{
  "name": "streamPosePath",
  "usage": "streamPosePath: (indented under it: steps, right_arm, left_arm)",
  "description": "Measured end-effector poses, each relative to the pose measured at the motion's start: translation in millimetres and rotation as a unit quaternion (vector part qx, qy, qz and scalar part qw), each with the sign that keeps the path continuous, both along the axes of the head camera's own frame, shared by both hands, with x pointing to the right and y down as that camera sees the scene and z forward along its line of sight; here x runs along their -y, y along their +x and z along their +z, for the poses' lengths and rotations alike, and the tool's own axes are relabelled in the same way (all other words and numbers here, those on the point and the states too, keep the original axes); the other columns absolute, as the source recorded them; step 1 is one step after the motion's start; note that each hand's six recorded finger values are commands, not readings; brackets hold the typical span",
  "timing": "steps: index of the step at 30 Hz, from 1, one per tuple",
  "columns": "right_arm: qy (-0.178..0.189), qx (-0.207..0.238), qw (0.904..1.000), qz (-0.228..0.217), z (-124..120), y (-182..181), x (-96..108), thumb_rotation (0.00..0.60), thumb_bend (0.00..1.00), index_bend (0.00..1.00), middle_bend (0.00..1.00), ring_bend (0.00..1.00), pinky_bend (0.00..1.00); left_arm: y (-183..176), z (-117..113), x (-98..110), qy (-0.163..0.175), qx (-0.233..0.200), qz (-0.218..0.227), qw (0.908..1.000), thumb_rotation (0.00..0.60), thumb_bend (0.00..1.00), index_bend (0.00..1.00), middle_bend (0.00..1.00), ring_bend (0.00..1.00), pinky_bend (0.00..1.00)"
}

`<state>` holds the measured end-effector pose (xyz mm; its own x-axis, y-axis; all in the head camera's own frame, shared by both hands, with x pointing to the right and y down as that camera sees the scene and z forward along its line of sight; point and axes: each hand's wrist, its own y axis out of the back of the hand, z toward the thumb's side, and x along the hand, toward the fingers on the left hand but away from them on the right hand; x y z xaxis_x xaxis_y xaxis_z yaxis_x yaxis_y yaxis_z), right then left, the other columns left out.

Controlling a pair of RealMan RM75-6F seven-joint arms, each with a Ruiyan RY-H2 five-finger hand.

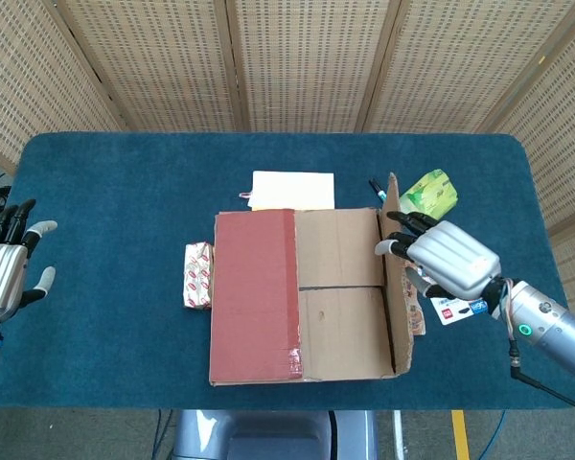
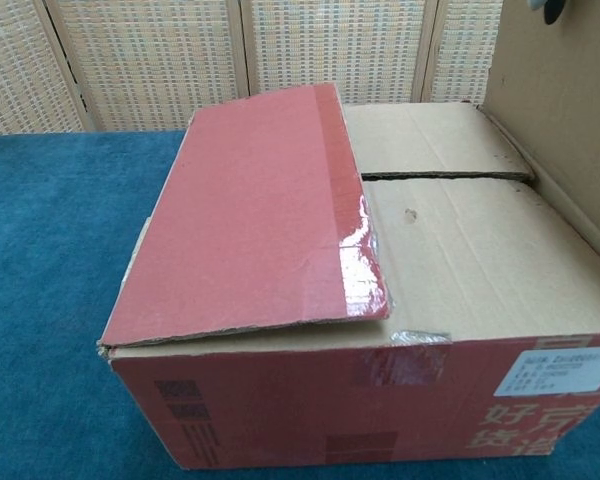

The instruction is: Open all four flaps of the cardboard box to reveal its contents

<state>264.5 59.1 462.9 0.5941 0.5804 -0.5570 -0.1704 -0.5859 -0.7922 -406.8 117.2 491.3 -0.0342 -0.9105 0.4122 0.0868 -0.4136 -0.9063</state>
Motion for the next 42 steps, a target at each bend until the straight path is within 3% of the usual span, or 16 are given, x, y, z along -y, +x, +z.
streamPosePath:
  steps: [15,21,32,37,42]
  right_arm:
    - [0.046,-0.017,0.9966,0.066,-27.1,49.0,13.5,0.6,0.67,0.26,0.33,0.02,0.12]
    - [0.048,-0.028,0.993,0.104,-26.3,75.3,15.7,0.6,0.67,0.26,0.33,0.02,0.12]
    - [0.076,-0.035,0.9863,0.142,-34.1,98.7,21.5,0.6,0.67,0.25,0.26,0.0,0.08]
    - [0.084,-0.047,0.9831,0.156,-37.6,103.3,17.5,0.6,0.67,0.2,0.22,0.0,0.06]
    - [0.086,-0.056,0.9799,0.171,-39.5,105.9,10.4,0.6,0.67,0.17,0.21,0.0,0.05]
  left_arm:
    - [3.7,0.0,1.4,0.002,0.0,0.005,1.0,0.6,0.39,0.23,0.05,0.06,0.13]
    - [5.3,2.3,0.5,-0.004,0.0,0.009,1.0,0.6,0.39,0.23,0.05,0.06,0.13]
    - [32.5,5.3,12.6,-0.019,-0.027,0.07,0.997,0.6,0.39,0.24,0.05,0.06,0.13]
    - [61.4,10.7,20.3,-0.046,-0.073,0.126,0.9883,0.6,0.43,0.24,0.05,0.06,0.13]
    - [101.9,18.9,30.2,-0.091,-0.135,0.197,0.9667,0.6,0.51,0.23,0.05,0.06,0.13]
